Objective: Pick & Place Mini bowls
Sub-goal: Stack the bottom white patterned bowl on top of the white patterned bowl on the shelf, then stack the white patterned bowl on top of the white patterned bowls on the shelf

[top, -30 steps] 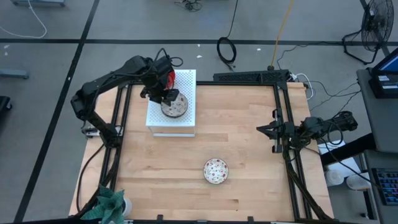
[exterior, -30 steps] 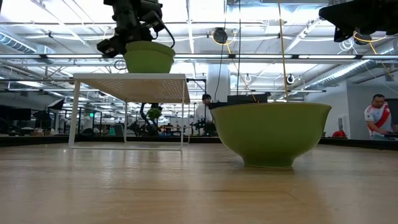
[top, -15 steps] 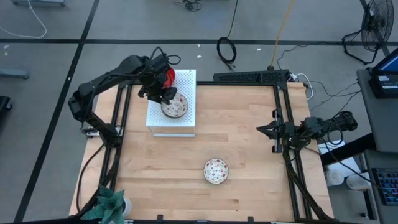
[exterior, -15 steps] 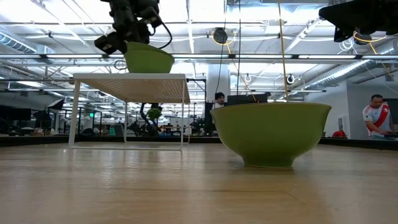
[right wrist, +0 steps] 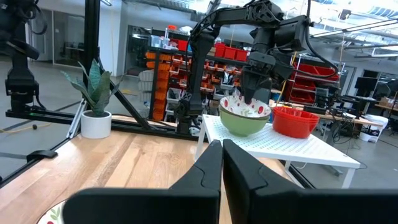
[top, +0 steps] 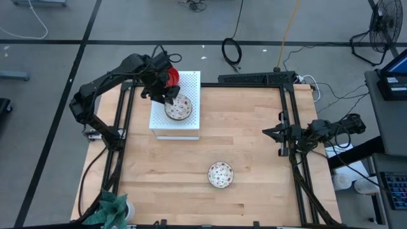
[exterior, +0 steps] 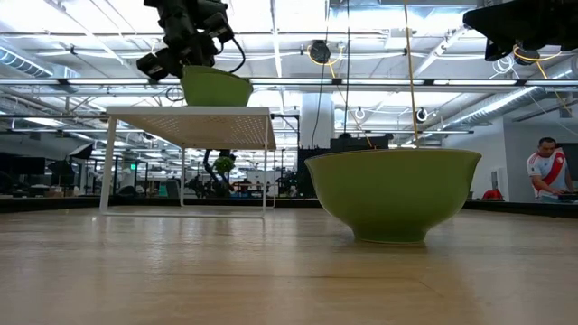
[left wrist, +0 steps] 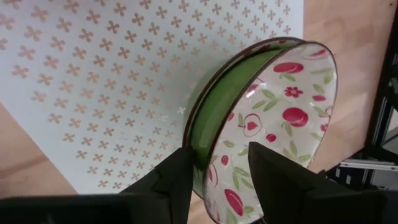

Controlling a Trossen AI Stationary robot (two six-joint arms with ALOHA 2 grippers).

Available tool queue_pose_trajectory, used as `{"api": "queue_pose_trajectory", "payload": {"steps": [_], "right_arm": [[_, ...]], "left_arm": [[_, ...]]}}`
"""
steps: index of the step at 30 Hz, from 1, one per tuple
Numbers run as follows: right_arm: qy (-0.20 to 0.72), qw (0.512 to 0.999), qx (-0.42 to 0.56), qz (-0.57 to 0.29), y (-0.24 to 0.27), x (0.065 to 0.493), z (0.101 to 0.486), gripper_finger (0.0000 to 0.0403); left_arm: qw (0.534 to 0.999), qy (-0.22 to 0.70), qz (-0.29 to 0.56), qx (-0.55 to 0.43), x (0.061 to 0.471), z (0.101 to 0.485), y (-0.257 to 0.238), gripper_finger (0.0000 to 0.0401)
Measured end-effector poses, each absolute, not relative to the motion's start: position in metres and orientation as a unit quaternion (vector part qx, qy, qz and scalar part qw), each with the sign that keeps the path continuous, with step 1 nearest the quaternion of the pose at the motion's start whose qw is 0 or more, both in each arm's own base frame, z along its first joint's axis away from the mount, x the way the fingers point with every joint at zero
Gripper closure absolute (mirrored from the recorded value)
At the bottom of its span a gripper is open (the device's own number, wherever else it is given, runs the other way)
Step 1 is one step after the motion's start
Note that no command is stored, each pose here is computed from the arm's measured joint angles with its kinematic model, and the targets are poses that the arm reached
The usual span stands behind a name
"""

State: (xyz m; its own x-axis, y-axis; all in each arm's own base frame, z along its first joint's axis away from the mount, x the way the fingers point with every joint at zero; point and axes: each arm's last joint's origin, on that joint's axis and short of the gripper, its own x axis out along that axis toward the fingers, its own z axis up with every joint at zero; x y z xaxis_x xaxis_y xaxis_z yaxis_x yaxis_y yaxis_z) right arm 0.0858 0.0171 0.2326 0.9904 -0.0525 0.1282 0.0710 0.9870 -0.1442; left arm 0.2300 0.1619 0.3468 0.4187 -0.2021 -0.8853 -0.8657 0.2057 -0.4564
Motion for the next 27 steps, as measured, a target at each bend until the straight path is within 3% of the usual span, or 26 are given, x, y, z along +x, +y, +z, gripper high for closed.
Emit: {"api": "queue_pose_trajectory", "payload": {"steps": [8, 16, 21, 27], "right_arm": [[-0.062, 0.995, -0.074, -0.031, 0.017, 0.086, 0.233, 0.0403], [-0.062, 0.995, -0.074, -0.031, 0.017, 0.086, 0.233, 0.0403], [-0.062, 0.995, -0.075, -0.031, 0.017, 0.086, 0.233, 0.0403], [-0.062, 0.995, -0.075, -0.031, 0.017, 0.086, 0.233, 0.0403]], "left_arm": [[0.62, 0.459, 0.274, -0.575, 0.225, 0.35, 0.164, 0.0245], [0.659, 0.412, 0.325, -0.538, 0.206, 0.379, 0.162, 0.0245], [0.731, 0.372, 0.334, -0.465, 0.196, 0.41, 0.149, 0.0245], [0.85, 0.31, 0.263, -0.334, 0.198, 0.444, 0.109, 0.0245]]}}
